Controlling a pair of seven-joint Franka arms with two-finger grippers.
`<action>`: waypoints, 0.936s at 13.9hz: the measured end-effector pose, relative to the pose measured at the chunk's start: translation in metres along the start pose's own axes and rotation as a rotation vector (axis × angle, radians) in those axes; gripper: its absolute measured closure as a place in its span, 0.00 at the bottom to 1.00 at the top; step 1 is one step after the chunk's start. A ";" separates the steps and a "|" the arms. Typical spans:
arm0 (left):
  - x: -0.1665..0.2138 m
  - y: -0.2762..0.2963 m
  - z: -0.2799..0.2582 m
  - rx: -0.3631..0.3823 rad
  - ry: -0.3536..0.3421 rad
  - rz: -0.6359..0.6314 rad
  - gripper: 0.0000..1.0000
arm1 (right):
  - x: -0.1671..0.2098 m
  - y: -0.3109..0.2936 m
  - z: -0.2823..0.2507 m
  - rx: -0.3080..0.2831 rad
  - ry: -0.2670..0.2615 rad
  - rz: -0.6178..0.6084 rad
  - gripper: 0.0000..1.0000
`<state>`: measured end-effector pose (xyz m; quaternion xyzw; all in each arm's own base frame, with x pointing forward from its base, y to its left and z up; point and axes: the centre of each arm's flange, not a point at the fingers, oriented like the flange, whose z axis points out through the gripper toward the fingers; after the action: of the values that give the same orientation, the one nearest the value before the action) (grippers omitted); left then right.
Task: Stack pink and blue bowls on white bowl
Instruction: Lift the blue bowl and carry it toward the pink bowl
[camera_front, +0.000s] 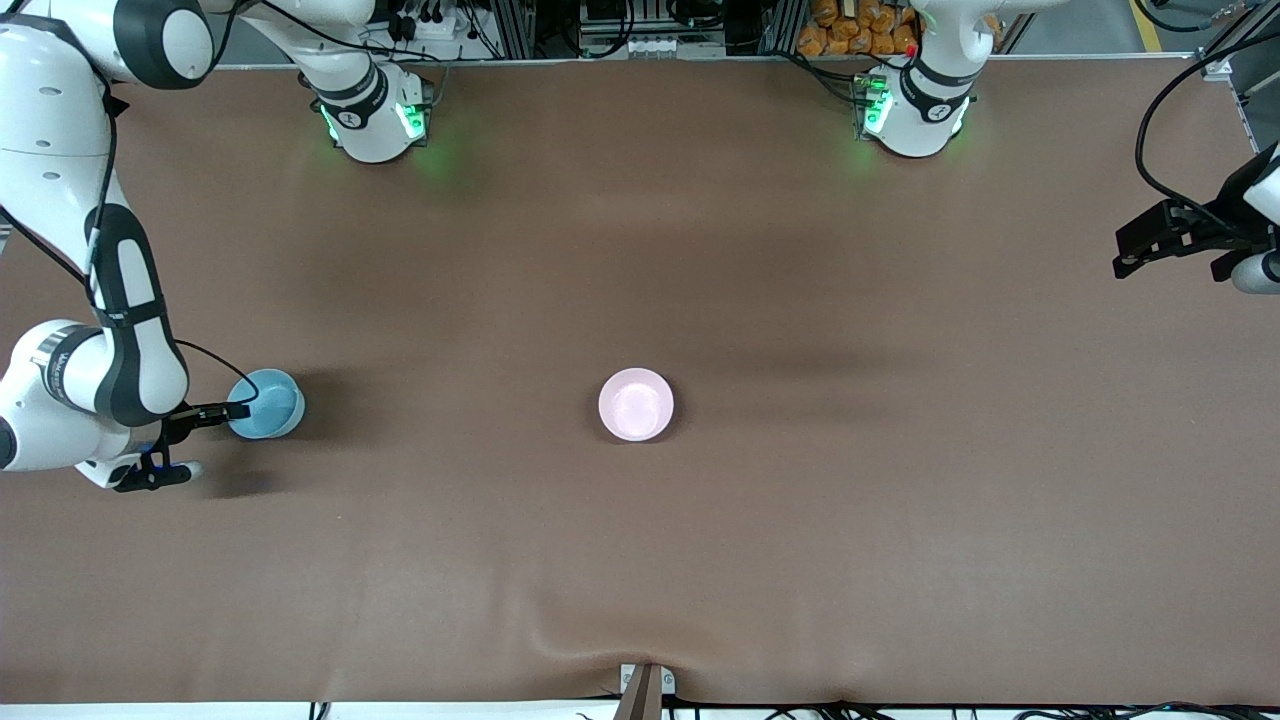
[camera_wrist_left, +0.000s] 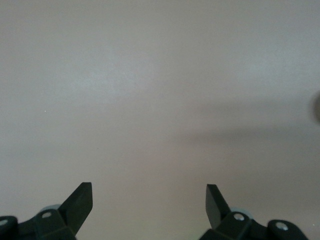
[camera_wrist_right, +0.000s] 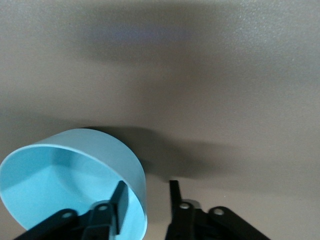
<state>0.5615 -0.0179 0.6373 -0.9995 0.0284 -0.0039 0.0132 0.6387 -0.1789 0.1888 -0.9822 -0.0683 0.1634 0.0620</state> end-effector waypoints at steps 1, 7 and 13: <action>0.000 0.000 0.000 -0.003 0.000 -0.001 0.00 | 0.000 0.000 0.000 0.001 -0.001 0.000 0.78; 0.000 -0.007 0.001 -0.010 -0.001 -0.023 0.00 | -0.003 -0.021 -0.034 0.012 0.017 -0.030 0.97; -0.001 -0.016 0.002 -0.015 -0.005 -0.056 0.00 | 0.025 -0.166 -0.055 0.190 0.036 -0.058 0.97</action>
<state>0.5617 -0.0021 0.6357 -1.0000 0.0005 -0.0016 0.0059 0.6614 -0.0176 0.2562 -0.9723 -0.0798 0.1497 0.1610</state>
